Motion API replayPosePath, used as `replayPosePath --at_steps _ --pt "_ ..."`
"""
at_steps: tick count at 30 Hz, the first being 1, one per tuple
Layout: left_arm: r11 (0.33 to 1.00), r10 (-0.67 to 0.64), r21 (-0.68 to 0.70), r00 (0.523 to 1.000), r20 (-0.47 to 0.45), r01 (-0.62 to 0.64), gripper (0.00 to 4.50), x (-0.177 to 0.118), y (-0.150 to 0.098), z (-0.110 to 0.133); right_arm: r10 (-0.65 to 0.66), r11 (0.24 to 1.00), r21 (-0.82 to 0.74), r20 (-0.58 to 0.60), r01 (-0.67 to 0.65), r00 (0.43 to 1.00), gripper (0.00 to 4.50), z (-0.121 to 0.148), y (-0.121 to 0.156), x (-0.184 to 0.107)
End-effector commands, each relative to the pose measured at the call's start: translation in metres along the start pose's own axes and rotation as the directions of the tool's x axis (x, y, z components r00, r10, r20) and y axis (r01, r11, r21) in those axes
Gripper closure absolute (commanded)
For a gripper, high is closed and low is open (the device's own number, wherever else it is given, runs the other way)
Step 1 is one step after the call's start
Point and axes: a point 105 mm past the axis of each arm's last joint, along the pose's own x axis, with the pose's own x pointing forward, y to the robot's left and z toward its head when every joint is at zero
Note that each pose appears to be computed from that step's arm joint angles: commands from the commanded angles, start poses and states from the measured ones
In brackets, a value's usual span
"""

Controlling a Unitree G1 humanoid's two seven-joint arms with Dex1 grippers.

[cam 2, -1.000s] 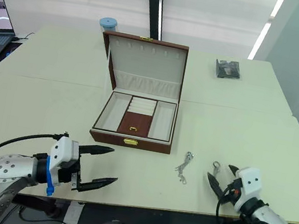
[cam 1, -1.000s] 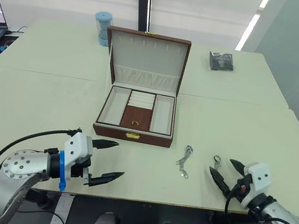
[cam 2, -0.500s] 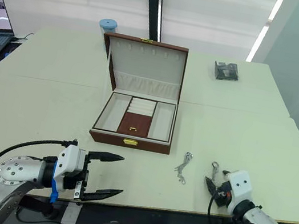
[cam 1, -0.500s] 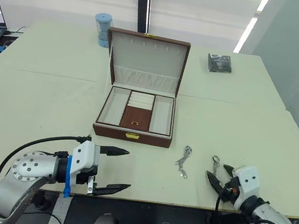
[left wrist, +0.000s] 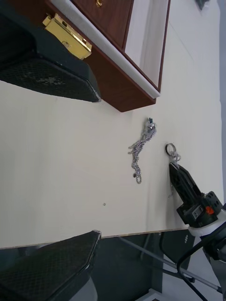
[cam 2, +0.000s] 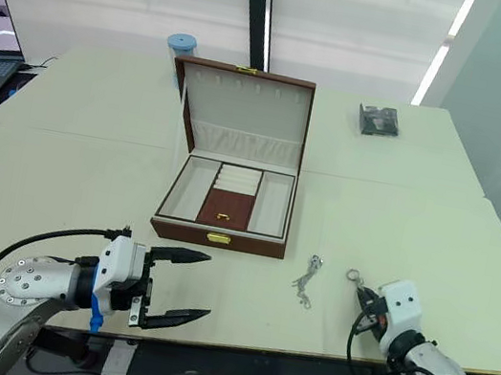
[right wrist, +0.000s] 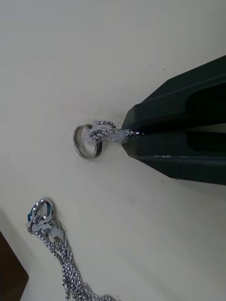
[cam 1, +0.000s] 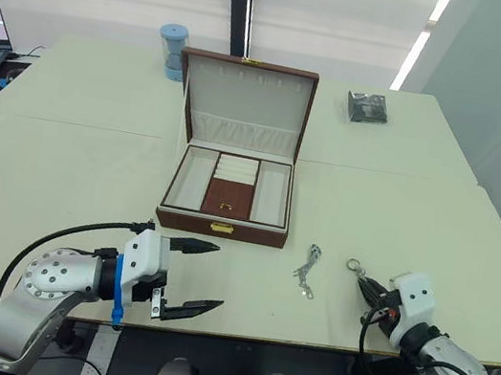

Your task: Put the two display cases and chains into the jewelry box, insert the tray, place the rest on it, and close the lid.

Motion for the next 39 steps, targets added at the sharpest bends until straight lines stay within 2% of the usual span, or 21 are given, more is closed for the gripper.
replayPosePath --at_steps 1,9,15,20,29,39 --pt "1.000 0.003 0.009 1.000 0.026 -0.004 0.00 0.003 -0.001 0.006 -0.016 1.000 0.025 -0.030 0.017 0.999 4.48 -0.008 -0.003 -0.002" --pt "1.000 0.027 -0.010 0.999 0.043 -0.027 0.00 0.004 0.001 0.006 0.005 0.996 0.082 0.130 -0.016 0.991 4.48 0.026 -0.003 -0.007" --pt "0.998 0.059 -0.040 0.997 0.053 -0.056 0.00 0.003 0.002 0.005 0.090 0.988 0.097 0.267 -0.120 0.960 4.48 0.064 0.008 -0.008" --pt "0.994 0.093 -0.055 0.994 0.052 -0.090 0.00 0.001 0.002 0.005 0.158 0.977 0.087 0.326 -0.195 0.932 4.48 0.086 0.022 -0.004" --pt "0.970 0.230 -0.101 0.971 0.062 -0.223 0.00 -0.003 0.005 0.004 0.336 0.925 0.036 0.381 -0.377 0.861 4.48 0.128 0.052 0.022" --pt "0.890 0.442 -0.152 0.895 0.054 -0.430 0.00 -0.018 0.004 0.003 0.530 0.843 -0.122 0.361 -0.524 0.768 4.48 0.172 0.087 0.064"
